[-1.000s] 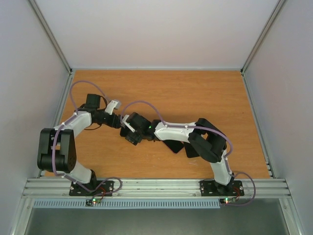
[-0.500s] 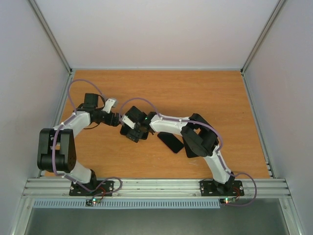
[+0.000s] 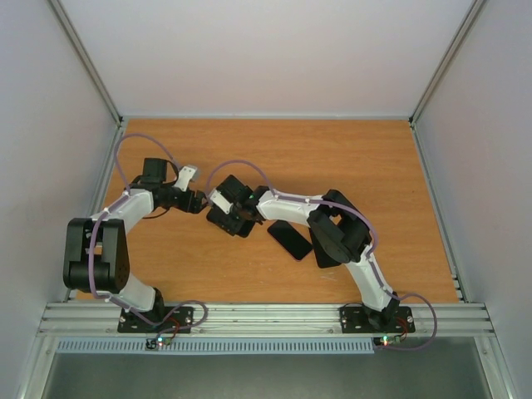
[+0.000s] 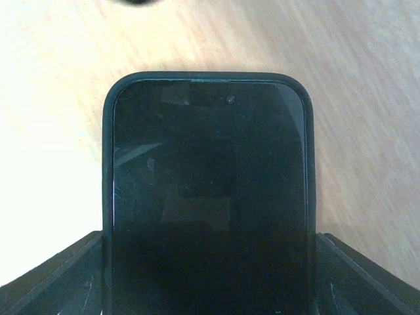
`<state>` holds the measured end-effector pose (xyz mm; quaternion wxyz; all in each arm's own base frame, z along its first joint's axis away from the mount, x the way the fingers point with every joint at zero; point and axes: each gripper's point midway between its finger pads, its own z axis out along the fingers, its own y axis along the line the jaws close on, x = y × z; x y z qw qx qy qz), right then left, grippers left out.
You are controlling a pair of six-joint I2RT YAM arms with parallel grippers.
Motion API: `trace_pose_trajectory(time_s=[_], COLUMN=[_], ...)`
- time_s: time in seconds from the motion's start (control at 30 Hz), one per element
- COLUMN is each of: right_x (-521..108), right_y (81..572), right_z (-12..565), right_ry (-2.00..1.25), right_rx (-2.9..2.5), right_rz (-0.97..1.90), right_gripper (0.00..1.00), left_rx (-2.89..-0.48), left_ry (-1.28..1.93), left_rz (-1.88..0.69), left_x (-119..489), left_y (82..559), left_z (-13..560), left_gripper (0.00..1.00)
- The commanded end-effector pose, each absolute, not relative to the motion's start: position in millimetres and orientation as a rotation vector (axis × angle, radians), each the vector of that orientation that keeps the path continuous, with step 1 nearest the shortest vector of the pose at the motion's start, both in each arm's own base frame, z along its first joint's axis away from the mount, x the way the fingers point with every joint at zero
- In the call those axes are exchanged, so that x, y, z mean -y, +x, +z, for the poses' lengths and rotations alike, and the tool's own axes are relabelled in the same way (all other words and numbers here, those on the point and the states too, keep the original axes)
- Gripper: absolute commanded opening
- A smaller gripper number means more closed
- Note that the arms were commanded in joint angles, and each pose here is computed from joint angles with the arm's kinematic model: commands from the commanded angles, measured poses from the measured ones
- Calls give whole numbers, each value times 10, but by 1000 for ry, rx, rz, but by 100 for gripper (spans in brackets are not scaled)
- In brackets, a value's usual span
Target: Put the phone into the phone case
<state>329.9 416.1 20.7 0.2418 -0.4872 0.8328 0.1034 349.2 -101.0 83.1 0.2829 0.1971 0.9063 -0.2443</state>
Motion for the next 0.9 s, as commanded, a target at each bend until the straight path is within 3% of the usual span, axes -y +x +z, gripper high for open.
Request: trace_pose_trajectory(time_s=[0.0, 0.27, 0.4, 0.5, 0.87], right_x=[-3818, -3367, -3101, -2873, -2286], right_y=[3840, 4470, 4662, 4795, 4859], right_z=[5, -279, -391, -356, -117], right_ry=[-1036, -584, -416, -232, -29], right_rx=[-2383, -2558, -2599, -2590, -2463], right_rz=[230, 262, 93, -65, -456], right_gripper=[45, 36, 37, 41, 54], left_rx=[-2354, -2363, -2363, -2362, -2356], left_ry=[632, 632, 633, 636, 641], left_rz=[-896, -907, -913, -913, -915], left_x=[1377, 1384, 1388, 1391, 1396], left_y=[3257, 3256, 3255, 3255, 3249], left_z=[1000, 977, 976, 978, 990], left_gripper=[77, 77, 77, 77, 77])
